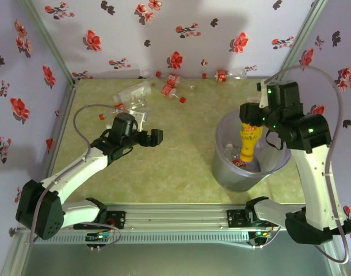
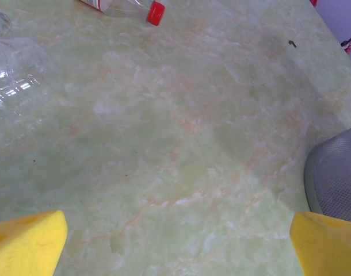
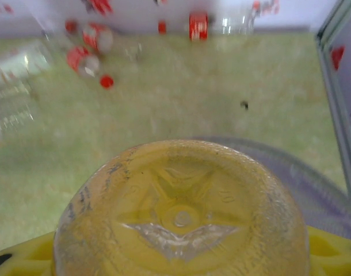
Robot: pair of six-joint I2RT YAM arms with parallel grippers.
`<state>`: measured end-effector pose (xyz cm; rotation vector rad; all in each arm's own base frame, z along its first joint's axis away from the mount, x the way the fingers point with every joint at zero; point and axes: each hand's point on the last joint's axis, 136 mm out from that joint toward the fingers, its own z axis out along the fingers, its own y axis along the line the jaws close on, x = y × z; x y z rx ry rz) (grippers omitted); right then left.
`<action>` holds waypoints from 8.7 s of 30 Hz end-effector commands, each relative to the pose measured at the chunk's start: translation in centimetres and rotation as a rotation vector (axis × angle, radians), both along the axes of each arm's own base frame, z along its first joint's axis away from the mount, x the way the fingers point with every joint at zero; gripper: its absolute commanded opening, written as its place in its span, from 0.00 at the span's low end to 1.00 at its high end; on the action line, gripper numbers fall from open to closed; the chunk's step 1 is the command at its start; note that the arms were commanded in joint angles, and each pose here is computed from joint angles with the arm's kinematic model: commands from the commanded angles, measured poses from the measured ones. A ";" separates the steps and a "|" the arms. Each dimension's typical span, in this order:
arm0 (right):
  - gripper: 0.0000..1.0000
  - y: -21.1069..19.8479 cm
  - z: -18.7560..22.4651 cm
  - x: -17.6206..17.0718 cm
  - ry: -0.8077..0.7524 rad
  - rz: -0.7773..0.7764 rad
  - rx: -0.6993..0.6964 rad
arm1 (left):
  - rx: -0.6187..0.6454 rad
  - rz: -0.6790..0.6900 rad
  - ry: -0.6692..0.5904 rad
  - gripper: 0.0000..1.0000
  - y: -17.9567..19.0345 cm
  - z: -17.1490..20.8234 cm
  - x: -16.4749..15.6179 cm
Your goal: Put the plastic bottles in the bin
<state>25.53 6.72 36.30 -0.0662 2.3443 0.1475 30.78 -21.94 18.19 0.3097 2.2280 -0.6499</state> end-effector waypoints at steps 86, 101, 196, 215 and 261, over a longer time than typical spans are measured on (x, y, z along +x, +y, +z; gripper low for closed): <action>0.61 8.7 -14.0 6.7 0.136 0.088 0.231 | 0.070 0.233 0.045 1.00 7.3 -0.5 2.1; 0.76 7.6 -6.8 5.7 -0.076 0.078 0.306 | 0.307 0.276 0.067 1.00 12.8 -1.0 6.5; 0.79 13.5 3.8 5.7 -0.298 0.227 0.490 | 0.114 0.042 -0.144 0.29 2.7 5.1 4.0; 0.89 27.8 3.9 9.1 -0.256 0.467 0.636 | -0.068 -0.012 -0.281 0.00 -1.2 10.2 0.0; 0.38 9.1 14.4 10.7 -0.642 0.075 0.589 | -0.068 0.070 -0.330 1.00 3.1 11.3 -0.8</action>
